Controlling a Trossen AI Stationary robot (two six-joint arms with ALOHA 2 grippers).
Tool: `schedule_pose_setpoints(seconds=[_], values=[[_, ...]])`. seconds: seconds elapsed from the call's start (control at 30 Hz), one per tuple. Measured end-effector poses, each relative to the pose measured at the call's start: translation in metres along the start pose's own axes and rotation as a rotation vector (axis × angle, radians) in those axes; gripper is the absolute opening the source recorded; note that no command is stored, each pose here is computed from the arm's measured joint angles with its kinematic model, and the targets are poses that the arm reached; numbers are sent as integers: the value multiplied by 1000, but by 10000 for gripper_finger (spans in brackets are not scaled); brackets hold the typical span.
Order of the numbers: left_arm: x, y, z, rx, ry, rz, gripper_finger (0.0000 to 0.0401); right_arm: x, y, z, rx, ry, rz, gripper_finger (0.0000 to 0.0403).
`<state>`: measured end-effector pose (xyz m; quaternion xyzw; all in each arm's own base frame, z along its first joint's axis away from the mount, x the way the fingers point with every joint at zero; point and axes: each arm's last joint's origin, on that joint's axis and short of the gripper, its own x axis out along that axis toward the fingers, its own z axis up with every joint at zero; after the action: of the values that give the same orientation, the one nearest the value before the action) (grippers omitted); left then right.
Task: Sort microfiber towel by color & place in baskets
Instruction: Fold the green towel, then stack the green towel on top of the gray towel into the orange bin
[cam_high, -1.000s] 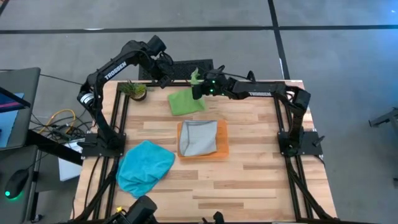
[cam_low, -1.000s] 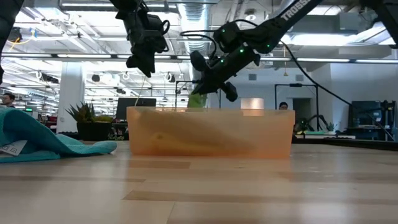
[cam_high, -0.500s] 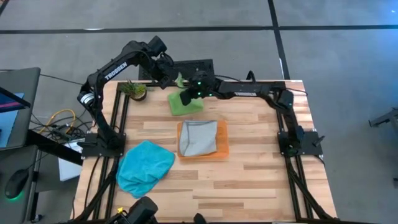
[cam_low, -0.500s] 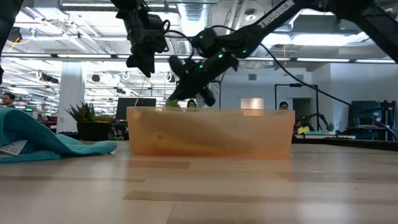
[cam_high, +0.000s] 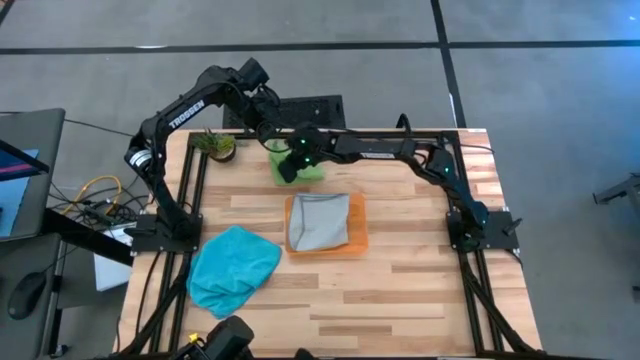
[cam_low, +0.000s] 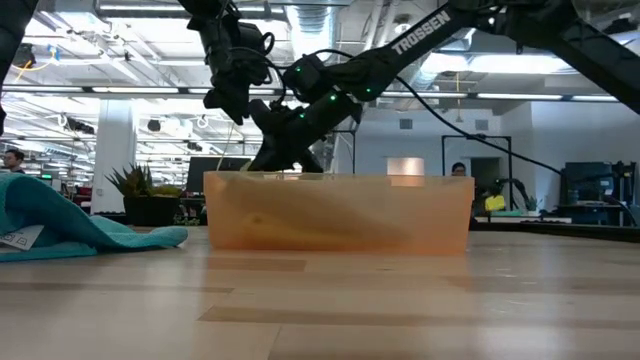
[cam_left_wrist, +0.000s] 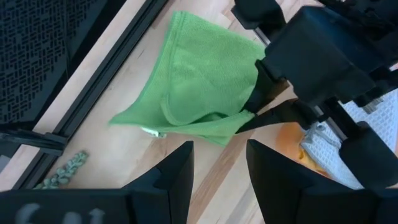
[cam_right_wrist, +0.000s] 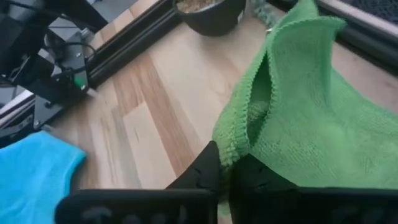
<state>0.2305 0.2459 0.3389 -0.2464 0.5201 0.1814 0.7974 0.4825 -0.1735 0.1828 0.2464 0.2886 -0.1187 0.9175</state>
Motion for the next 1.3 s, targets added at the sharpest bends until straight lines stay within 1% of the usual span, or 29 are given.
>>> schedule_pose_setpoints(seconds=[0.23,0.43,0.57,0.63,0.8,0.9,0.97,1.03,1.1,1.17,1.3], values=[[0,0,0,0,0,1,140,-1,-5,0,3,13,-12,83],[0,0,0,0,0,2,140,-3,-6,-3,20,67,-18,158],[0,0,0,-1,4,0,140,-23,-9,10,77,72,37,199],[0,0,-1,-2,7,0,140,-39,-14,19,131,73,32,211],[0,0,-3,-7,27,-4,140,-77,-39,33,242,117,-48,221],[0,0,-3,-8,28,-4,140,-95,-63,38,319,140,-94,218],[0,0,-3,-5,28,-4,140,-102,-82,37,372,173,-98,215],[0,0,-3,-3,28,-4,140,-100,-100,33,408,195,-89,211],[0,0,-3,-2,28,-4,140,-94,-113,23,455,250,-103,208],[0,0,-3,-1,28,-4,140,-83,-121,12,489,304,-103,206],[0,0,-3,0,27,-6,140,-69,-125,3,511,343,-11,206]])
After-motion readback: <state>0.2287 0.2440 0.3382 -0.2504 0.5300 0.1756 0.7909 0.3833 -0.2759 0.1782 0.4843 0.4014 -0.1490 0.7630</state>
